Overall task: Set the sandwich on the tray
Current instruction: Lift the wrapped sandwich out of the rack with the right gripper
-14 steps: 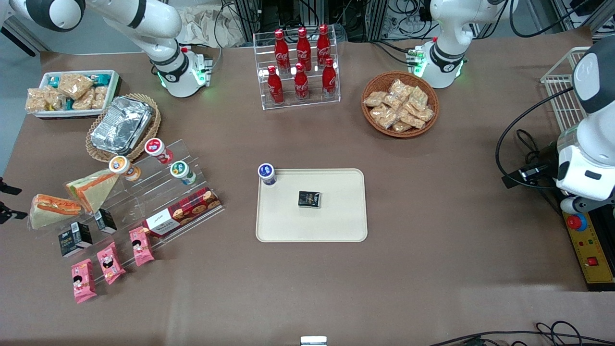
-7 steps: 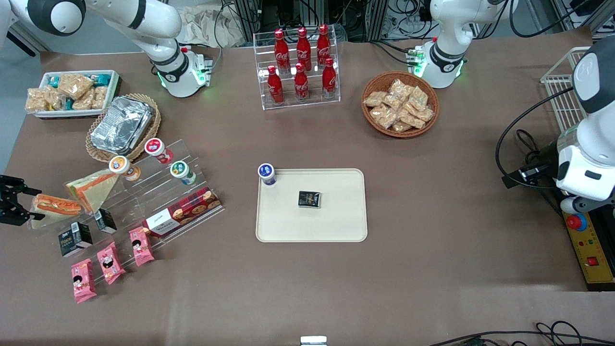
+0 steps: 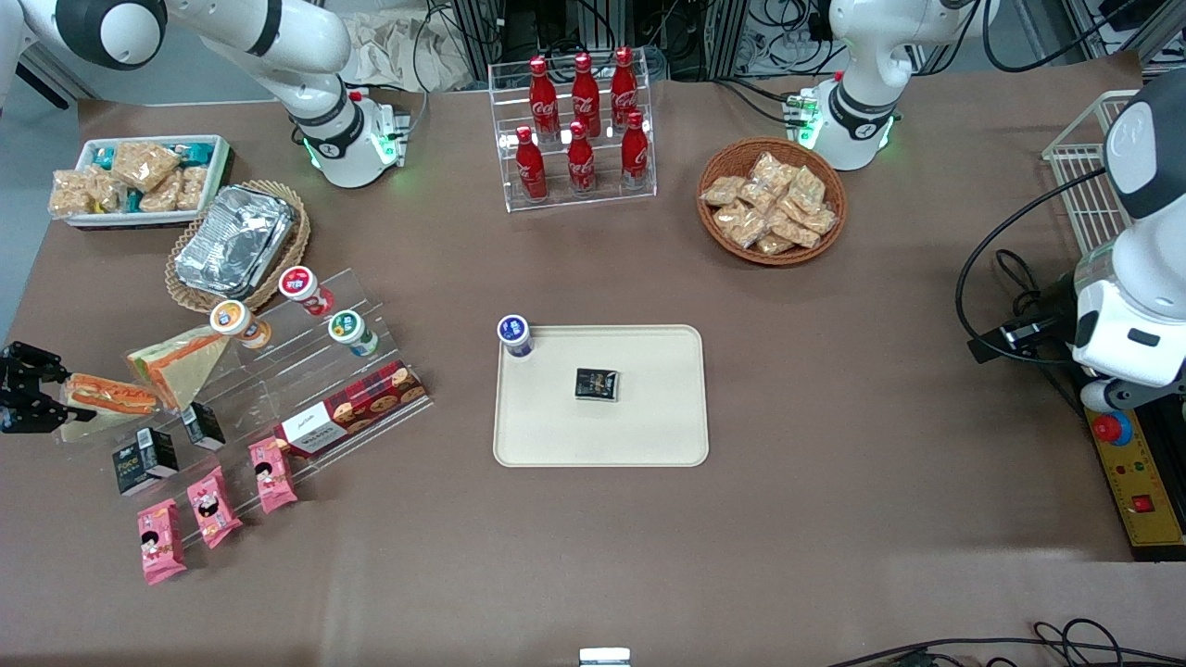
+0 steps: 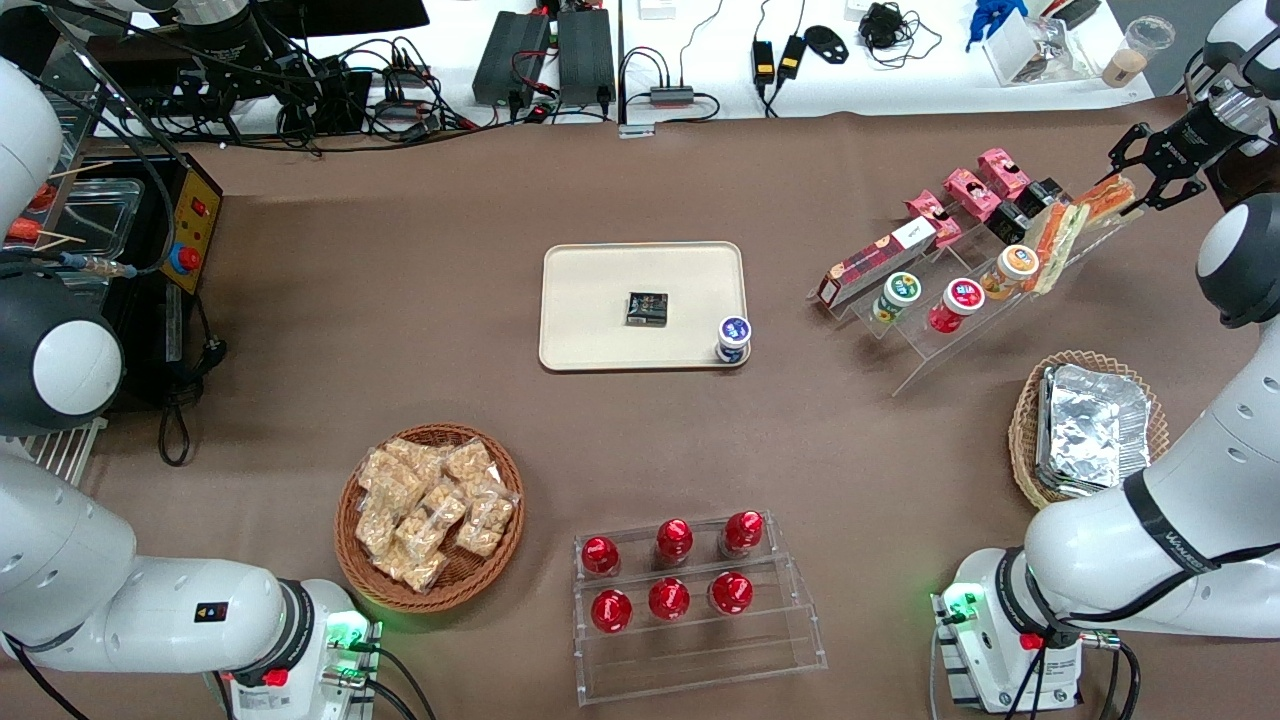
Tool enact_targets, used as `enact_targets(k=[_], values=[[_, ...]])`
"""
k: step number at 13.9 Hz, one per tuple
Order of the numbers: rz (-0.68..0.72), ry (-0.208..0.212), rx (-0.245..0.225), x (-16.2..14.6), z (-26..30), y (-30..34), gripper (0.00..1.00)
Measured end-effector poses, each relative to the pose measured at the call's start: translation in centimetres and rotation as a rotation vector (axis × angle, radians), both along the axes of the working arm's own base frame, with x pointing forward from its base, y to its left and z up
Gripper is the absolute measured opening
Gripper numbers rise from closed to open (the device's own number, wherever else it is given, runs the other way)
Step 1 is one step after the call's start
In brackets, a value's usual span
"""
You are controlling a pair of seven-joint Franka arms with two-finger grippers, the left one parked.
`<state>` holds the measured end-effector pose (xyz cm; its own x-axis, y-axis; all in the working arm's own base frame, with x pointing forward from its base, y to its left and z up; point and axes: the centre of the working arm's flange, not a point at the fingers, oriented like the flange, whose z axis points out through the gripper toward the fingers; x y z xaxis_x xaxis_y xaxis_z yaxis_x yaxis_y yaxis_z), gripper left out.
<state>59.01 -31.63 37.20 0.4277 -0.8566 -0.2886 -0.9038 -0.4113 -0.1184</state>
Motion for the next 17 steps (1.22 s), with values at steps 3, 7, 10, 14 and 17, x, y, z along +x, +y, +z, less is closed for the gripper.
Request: enact_targets(k=[3,7,10,14,17], values=[[0.024,-0.013,-0.004,0.3,0.2,0.4,0.59],[0.103,-0.039,-0.011,1.4,1.0,2.1,0.49],[0.209,-0.058,-0.056,2.2,2.3,3.1,0.37],[0.392,-0.158,-0.105,4.8,7.5,7.4,0.41],[0.571,-0.242,-0.12,5.9,10.4,10.3,0.45]])
